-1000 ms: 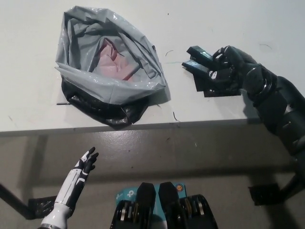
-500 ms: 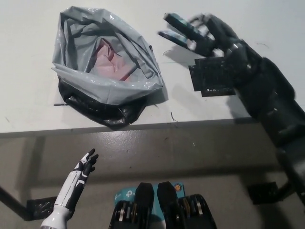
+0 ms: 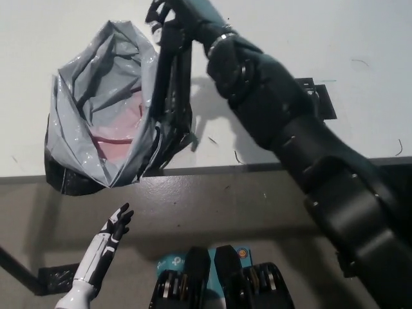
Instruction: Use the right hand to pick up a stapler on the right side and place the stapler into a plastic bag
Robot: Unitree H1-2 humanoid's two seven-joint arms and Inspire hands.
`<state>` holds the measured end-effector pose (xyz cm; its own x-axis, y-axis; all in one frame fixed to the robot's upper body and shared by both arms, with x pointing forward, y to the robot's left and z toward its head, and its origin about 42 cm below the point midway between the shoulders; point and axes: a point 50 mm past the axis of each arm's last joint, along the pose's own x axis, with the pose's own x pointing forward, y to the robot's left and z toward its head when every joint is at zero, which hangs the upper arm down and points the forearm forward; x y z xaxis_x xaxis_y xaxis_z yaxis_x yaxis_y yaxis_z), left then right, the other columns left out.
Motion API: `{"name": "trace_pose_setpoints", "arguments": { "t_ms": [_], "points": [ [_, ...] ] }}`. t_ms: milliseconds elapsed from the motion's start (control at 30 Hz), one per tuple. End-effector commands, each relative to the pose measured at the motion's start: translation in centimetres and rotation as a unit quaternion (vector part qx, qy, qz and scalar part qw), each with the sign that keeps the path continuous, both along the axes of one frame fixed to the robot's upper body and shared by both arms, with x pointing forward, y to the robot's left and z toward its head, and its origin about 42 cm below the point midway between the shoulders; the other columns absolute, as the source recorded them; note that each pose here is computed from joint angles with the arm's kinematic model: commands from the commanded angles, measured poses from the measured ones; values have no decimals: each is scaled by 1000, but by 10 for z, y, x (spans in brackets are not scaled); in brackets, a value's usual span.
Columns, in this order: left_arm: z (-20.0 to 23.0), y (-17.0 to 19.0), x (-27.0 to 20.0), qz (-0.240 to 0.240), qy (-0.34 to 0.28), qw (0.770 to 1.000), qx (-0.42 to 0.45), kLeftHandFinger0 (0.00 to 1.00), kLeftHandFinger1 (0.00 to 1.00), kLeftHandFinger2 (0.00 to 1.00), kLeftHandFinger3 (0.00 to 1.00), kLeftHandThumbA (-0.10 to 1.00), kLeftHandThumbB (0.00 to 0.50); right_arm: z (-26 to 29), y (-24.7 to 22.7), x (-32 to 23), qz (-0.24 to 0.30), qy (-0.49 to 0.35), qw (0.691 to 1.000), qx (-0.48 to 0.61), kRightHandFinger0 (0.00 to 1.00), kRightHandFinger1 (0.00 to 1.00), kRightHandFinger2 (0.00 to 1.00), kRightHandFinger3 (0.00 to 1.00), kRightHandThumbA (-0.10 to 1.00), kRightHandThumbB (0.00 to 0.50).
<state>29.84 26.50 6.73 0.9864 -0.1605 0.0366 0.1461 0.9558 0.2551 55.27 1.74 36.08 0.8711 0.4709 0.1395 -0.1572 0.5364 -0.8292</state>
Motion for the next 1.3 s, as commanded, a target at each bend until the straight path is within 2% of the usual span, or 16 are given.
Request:
{"name": "trace_pose_setpoints", "arguments": {
  "t_ms": [0, 133, 267, 367, 433, 533, 567, 767, 800, 933, 1000, 1033, 1233, 1267],
  "points": [
    [10, 0, 1, -18, -31, 999, 9, 1000, 1000, 1000, 1000, 1000, 500, 47, 34, -11, 30, -88, 996, 6, 0, 127, 461, 516, -38, 137],
    [10, 1, -1, -16, -31, 999, 9, 1000, 1000, 1000, 1000, 1000, 500, 37, 44, -15, 32, -93, 995, -9, 0, 159, 539, 577, -64, 146],
    [10, 1, -2, -17, -33, 999, 11, 1000, 1000, 1000, 1000, 1000, 500, 33, 42, -15, 29, -99, 995, -15, 0, 163, 546, 584, -65, 148],
    [11, 1, -3, -17, -33, 999, 16, 1000, 1000, 1000, 1000, 1000, 500, 37, 37, -11, 22, -107, 994, -25, 0, 178, 582, 667, -89, 126],
    [12, 1, -3, -15, -35, 999, 14, 1000, 1000, 1000, 1000, 1000, 500, 50, 36, -9, 17, -118, 993, -27, 0, 178, 588, 677, -71, 105],
    [10, 0, -7, -18, -32, 999, 14, 1000, 1000, 1000, 1000, 1000, 500, 59, 36, -8, 13, -129, 991, -31, 0, 179, 594, 673, -39, 110],
    [9, -1, -8, -22, -30, 999, 16, 1000, 1000, 1000, 1000, 1000, 500, 69, 39, -9, 13, -138, 990, -33, 0, 201, 625, 703, -18, 95],
    [9, -4, -11, -24, -28, 999, 19, 1000, 1000, 1000, 1000, 1000, 500, 109, 55, -18, 21, -165, 986, -25, 0, 169, 599, 726, -30, 106],
    [9, -5, -12, -21, -24, 999, 10, 1000, 1000, 1000, 1000, 1000, 500, 124, 61, -22, 23, -188, 982, -21, 0, 127, 560, 699, -28, 124],
    [12, -7, -15, -19, -23, 1000, -1, 1000, 1000, 1000, 1000, 1000, 500, 180, 77, -40, 42, -239, 970, -21, 0, 34, 480, 614, 2, 73],
    [12, -6, -15, -19, -25, 999, 1, 1000, 1000, 1000, 1000, 1000, 500, 197, 80, -45, 46, -254, 966, -20, 0, 41, 500, 656, -3, 95],
    [12, -6, -15, -20, -27, 999, 1, 1000, 1000, 1000, 1000, 1000, 500, 210, 81, -49, 48, -270, 962, -17, 0, 48, 511, 691, -41, 101],
    [14, -7, -13, -22, -27, 999, 3, 1000, 1000, 1000, 1000, 1000, 500, 246, 79, -59, 48, -302, 952, -6, 0, 27, 466, 694, -57, 95],
    [14, -8, -14, -23, -25, 999, 3, 1000, 1000, 1000, 1000, 1000, 500, 246, 81, -60, 50, -301, 952, -1, 0, 24, 465, 699, -98, 129]
  ]
}}
